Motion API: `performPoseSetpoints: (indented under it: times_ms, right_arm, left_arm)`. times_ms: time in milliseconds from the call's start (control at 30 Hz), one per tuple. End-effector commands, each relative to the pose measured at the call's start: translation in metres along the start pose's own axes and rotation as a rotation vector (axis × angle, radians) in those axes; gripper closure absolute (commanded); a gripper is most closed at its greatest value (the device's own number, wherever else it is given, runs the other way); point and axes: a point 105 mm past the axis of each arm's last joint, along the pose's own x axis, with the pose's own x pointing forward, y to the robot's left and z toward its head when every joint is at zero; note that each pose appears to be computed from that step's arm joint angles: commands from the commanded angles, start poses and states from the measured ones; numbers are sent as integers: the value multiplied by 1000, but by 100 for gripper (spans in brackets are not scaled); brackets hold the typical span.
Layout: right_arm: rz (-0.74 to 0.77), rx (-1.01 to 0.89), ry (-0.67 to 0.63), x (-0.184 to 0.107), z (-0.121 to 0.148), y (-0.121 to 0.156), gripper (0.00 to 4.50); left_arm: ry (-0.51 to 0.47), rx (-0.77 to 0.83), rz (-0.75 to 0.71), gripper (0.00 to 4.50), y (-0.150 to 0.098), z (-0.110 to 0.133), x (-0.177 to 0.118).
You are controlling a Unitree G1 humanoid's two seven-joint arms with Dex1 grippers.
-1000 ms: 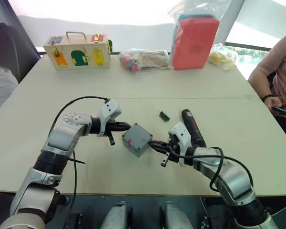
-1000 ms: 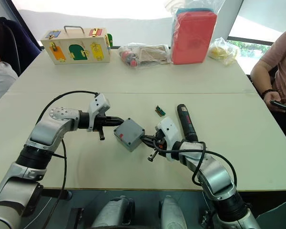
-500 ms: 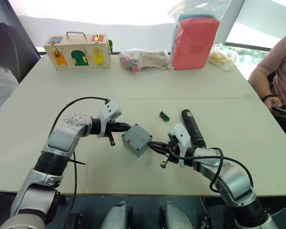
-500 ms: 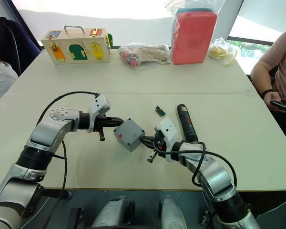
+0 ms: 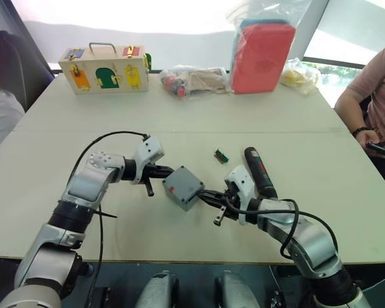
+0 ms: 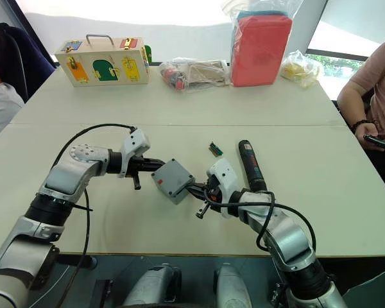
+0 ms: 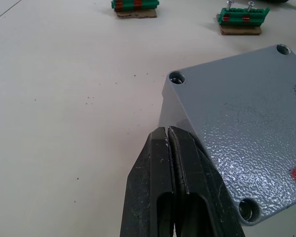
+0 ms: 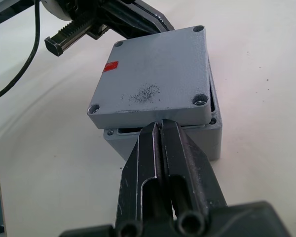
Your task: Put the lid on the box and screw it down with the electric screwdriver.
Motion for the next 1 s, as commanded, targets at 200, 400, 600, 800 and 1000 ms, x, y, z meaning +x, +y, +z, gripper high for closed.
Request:
performPoseSetpoints:
  times_ms: [200,400,600,800,1000]
  right_arm:
    - [5,-45,-47,-4,15,1,446]
    - [-2,-44,-49,-5,15,-1,446]
    - [-17,-47,-54,-6,17,-4,446]
    - [-13,-43,-62,-5,19,-3,446]
    - [-2,-38,-62,-5,19,-1,446]
  left_arm:
    - [-57,26,-29,450,-5,18,-3]
    - [-55,27,-39,450,-10,17,0]
    - [-34,29,-46,450,-12,11,3]
    - [19,43,-36,450,-10,-2,2]
    - [3,47,-15,450,-7,1,5]
